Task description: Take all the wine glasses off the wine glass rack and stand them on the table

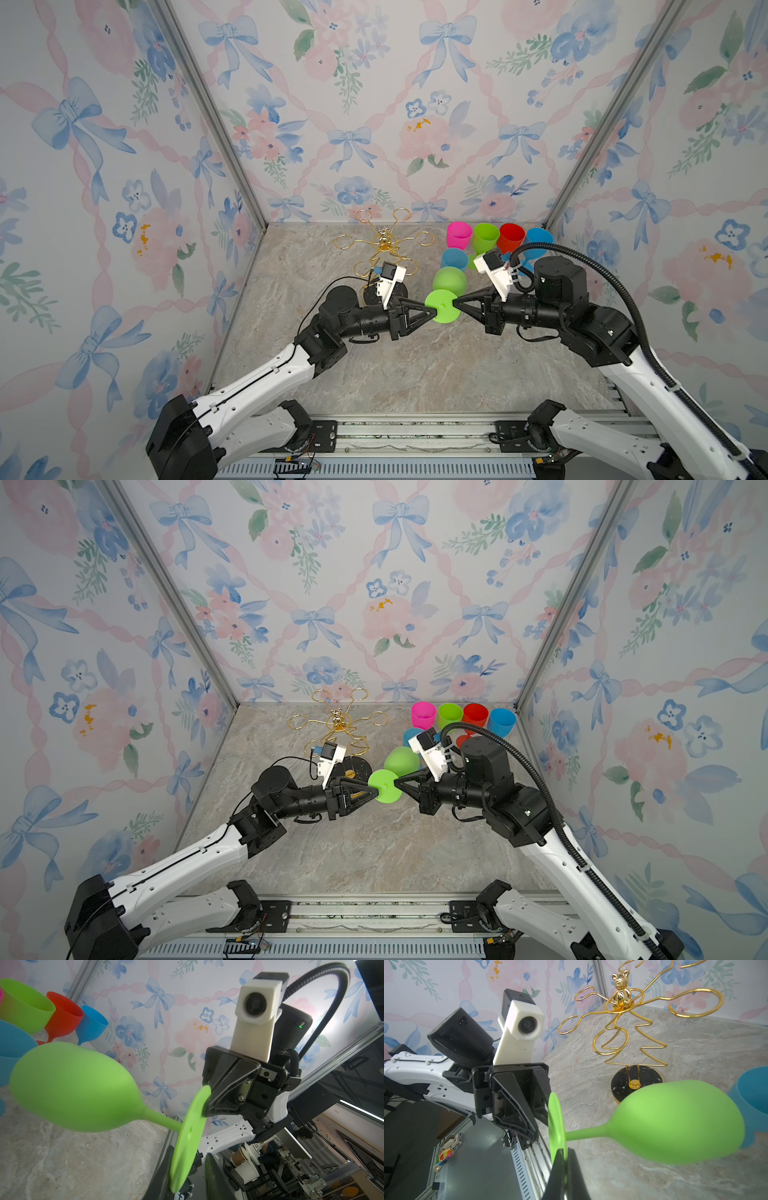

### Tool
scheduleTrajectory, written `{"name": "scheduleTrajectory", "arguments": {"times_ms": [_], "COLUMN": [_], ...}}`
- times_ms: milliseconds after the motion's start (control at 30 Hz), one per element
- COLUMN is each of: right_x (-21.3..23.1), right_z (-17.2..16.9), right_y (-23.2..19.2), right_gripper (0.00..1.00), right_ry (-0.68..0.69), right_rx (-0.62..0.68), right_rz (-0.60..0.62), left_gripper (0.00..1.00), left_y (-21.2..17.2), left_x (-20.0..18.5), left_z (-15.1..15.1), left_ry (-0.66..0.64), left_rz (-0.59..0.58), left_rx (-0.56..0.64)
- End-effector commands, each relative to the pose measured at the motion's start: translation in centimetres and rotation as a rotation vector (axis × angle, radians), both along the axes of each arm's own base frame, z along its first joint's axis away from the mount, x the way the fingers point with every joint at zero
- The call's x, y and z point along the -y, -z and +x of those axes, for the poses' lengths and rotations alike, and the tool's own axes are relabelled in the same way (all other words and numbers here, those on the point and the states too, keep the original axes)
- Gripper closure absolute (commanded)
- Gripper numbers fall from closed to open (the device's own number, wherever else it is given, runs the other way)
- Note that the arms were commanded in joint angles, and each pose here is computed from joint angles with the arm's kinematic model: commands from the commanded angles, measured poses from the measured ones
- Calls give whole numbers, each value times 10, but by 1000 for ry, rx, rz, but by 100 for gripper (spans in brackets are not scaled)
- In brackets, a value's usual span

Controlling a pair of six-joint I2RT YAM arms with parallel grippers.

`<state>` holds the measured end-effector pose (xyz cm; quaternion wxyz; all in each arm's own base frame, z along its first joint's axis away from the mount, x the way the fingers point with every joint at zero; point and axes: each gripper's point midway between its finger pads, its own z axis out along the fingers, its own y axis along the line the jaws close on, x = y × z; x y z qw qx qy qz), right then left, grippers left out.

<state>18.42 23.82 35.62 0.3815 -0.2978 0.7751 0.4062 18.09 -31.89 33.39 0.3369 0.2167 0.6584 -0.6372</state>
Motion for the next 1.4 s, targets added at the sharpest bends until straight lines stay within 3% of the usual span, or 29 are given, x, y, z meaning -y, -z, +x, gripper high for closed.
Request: {"name": "scheduleTrajectory", "arguments": {"times_ms": [0,400,600,967,1167,1367], "right_x": [-7,-8,-5,9,29,57], "right_z": [0,0,0,-10,-5,21], "right_y": [3,4,2,-13,-42,-48], "right_gripper": [100,95,86,53,36,33], "right_ry": [-22,-27,-18,10,113,263], "right_rx": [-4,-9,-14,11,24,-67], "right_rz": [9,-5,-15,-21,65,148], "left_gripper": [78,99,100,100,100,100], "left_y": [-15,-12,-7,0,6,15], "left_x": [1,3,3,6,13,22], "left_z": [-4,1,0,0,-11,-35], "left_ry": [20,1,5,22,100,205], "left_rz": [-35,-32,-25,-10,7,32], "left_rx": [31,14,8,-2,0,105]}}
